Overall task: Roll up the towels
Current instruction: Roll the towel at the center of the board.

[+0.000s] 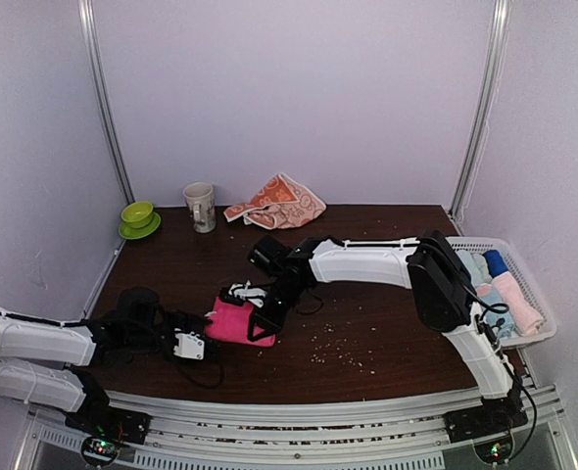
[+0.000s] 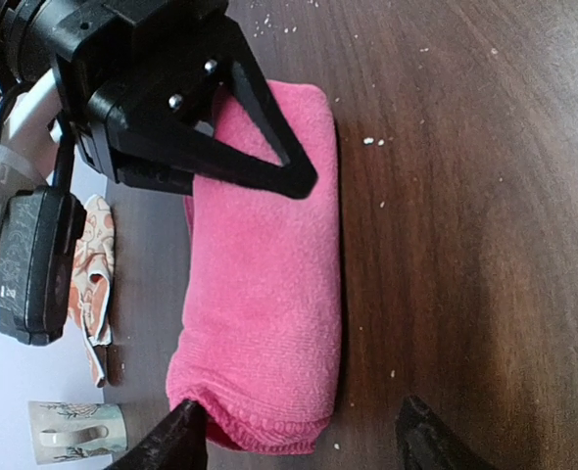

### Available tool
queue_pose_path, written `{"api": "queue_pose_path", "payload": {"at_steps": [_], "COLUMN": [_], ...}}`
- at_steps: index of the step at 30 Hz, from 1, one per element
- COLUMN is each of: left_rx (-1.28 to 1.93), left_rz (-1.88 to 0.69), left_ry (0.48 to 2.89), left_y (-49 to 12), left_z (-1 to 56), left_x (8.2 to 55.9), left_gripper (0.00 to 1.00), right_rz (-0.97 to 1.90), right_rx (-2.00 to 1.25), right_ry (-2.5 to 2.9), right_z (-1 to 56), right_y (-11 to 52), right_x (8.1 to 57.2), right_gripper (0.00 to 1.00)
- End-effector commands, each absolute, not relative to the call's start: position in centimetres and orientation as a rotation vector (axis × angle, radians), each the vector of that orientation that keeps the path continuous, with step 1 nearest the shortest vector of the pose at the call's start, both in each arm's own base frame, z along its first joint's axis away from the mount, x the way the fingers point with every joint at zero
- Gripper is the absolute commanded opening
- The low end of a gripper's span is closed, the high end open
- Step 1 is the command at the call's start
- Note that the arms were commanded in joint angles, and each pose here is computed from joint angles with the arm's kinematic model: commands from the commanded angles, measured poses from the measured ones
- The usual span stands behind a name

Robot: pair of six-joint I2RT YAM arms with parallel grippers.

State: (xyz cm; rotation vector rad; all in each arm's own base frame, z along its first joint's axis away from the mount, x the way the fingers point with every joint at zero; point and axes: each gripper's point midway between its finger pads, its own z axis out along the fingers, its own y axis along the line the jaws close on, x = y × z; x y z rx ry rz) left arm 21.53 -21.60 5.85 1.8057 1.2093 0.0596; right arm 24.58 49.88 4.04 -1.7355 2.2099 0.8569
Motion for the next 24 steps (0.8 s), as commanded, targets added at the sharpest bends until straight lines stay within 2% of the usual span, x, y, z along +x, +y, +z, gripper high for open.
{"api": "queue_pose_path", "payload": {"at_steps": [1,6,14,24], "left_rx": [1.714,1.647,1.704,1.831], "left_rz": [0.132,0.182,0.148,0.221], "left_ry": [1.135,1.049,1.010,1.117], "left_y": [-22.4,-22.6,-23.7,-24.3], "left_z": [7.9,9.5,9.6,6.1], "left_x": [22.6,22.1,21.4,24.2], "left_gripper": [0.68,0.74,0.74,0.76], "right_rz": [0.850,0.857,0.857,0.877], "right_rx": [-1.759,-1.750,-1.750,-1.759], "right_ry": [2.399,2.430,2.443,2.451], "right_z": [-0.7,-1.3,-1.5,-1.8], "right_y": [48.0,47.6,47.1,46.7], "right_x": [23.2,23.4,23.4,23.1], "right_gripper": [0.15,0.15,0.15,0.15]}}
